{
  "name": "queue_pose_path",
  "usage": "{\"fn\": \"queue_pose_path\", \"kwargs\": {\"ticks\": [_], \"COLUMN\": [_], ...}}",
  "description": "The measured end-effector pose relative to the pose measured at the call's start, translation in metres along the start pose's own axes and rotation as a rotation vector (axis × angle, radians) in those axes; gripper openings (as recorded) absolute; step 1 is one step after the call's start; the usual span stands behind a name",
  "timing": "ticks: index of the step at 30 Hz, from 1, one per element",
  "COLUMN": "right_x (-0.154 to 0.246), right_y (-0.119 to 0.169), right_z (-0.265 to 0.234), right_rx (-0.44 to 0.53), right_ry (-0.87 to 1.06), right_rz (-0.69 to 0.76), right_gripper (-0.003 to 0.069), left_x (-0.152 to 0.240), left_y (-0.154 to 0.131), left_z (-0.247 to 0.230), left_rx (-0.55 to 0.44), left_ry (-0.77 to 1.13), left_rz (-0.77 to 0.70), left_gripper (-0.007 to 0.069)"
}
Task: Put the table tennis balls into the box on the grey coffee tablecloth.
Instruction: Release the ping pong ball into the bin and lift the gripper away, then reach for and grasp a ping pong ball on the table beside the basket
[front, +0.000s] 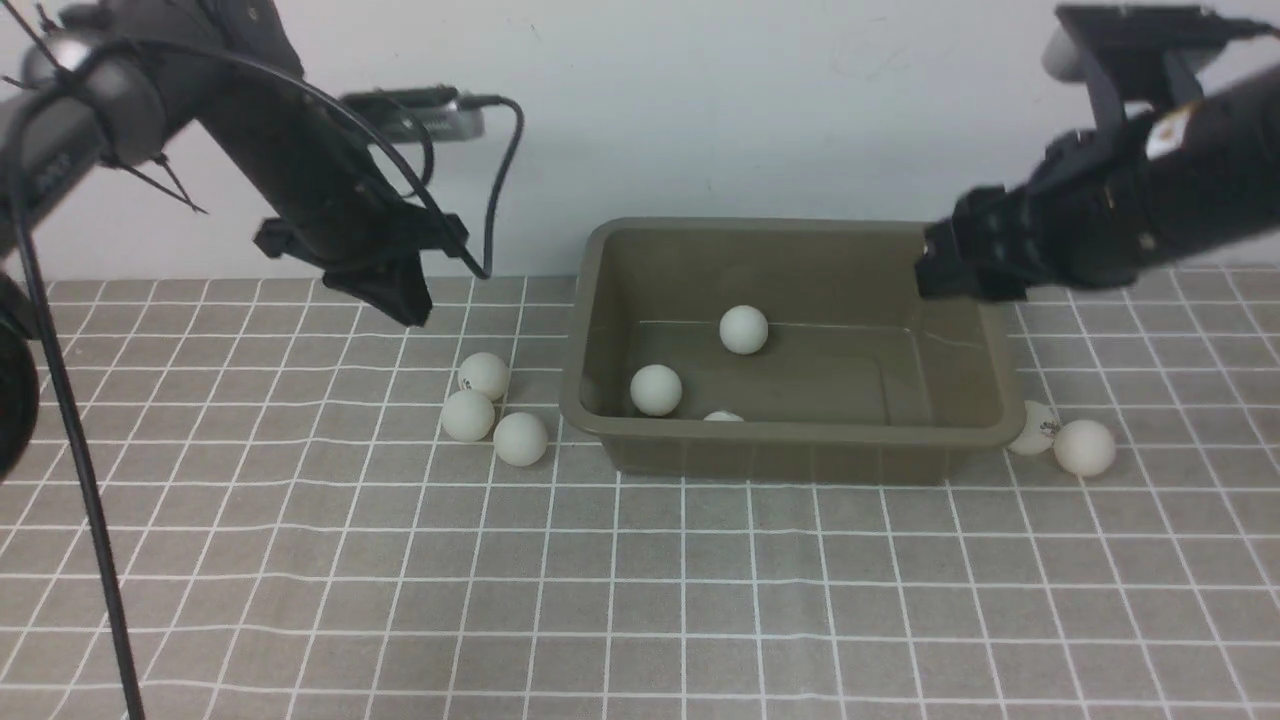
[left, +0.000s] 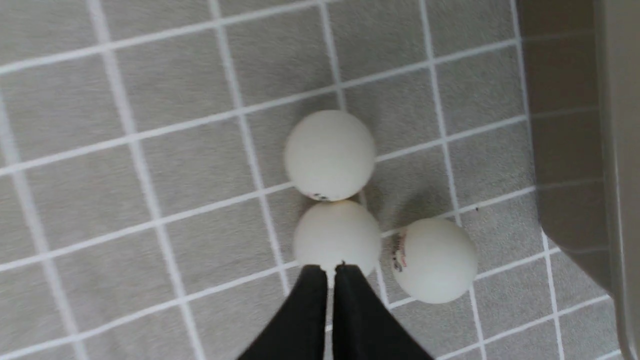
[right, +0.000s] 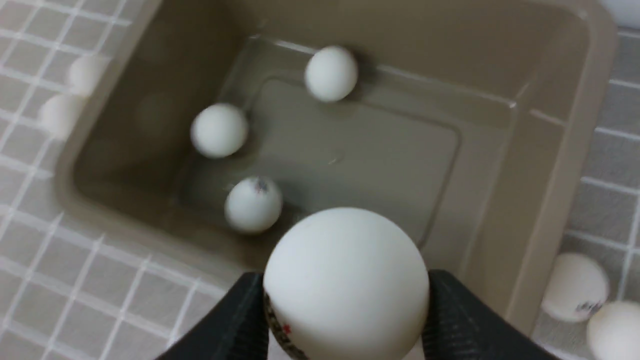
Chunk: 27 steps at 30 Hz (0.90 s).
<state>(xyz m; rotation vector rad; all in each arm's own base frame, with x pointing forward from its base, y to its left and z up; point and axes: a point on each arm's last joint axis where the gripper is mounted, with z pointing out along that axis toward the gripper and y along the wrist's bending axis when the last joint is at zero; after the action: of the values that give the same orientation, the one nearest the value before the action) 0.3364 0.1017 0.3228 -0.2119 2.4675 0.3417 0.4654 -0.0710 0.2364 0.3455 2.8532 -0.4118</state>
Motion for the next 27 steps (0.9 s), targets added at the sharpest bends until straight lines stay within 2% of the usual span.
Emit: {"fn": "queue_pose_path", "kwargs": {"ticks": [3, 6, 9, 12, 14, 17, 18, 20, 21, 22, 26, 27], "right_x": [-0.014, -0.022, -0.028, -0.031, -0.032, -0.034, -0.034, -0.036, -0.036, -0.037, -0.035, -0.034], "right_y": [-0.008, -0.011, -0.011, -0.010, -0.009, -0.008, -0.007, -0.005, -0.005, -0.005, -0.009, -0.016], "right_z": [0.025, 0.048, 0.057, 0.051, 0.041, 0.027, 0.015, -0.003, -0.004, -0.017, -0.039, -0.047], "right_rx": [0.015, 0.020, 0.019, 0.018, 0.024, 0.034, 0.041, 0.053, 0.053, 0.069, 0.116, 0.148], "right_ry": [0.069, 0.154, 0.190, 0.189, 0.182, 0.171, 0.159, 0.130, 0.127, 0.104, 0.102, 0.117], "right_rz": [0.016, 0.022, 0.007, -0.019, -0.035, -0.051, -0.061, -0.077, -0.077, -0.092, -0.094, -0.072], "right_gripper": [0.0377, 0.0491, 0.0622, 0.0654, 0.0643, 0.0608, 0.0570, 0.0514, 0.0514, 0.0468, 0.0397, 0.0367], "left_x": [0.000, -0.002, -0.007, -0.009, -0.009, -0.009, -0.009, -0.009, -0.009, -0.009, -0.015, -0.020], "left_y": [-0.003, -0.006, -0.006, -0.003, -0.002, 0.001, 0.003, 0.005, 0.005, 0.006, 0.003, 0.000], "left_z": [0.016, 0.032, 0.047, 0.059, 0.067, 0.076, 0.082, 0.087, 0.087, 0.090, 0.077, 0.062], "left_rx": [0.013, 0.012, 0.001, -0.019, -0.026, -0.032, -0.039, -0.043, -0.043, -0.045, -0.046, -0.048], "left_ry": [0.023, 0.021, -0.009, -0.026, -0.029, -0.024, -0.023, -0.021, -0.021, -0.027, -0.036, -0.049], "left_rz": [0.011, 0.018, 0.024, 0.030, 0.032, 0.031, 0.031, 0.031, 0.031, 0.036, 0.061, 0.076], "left_gripper": [0.0080, 0.0202, 0.0367, 0.0501, 0.0547, 0.0554, 0.0529, 0.0447, 0.0424, 0.0340, 0.0347, 0.0347]}}
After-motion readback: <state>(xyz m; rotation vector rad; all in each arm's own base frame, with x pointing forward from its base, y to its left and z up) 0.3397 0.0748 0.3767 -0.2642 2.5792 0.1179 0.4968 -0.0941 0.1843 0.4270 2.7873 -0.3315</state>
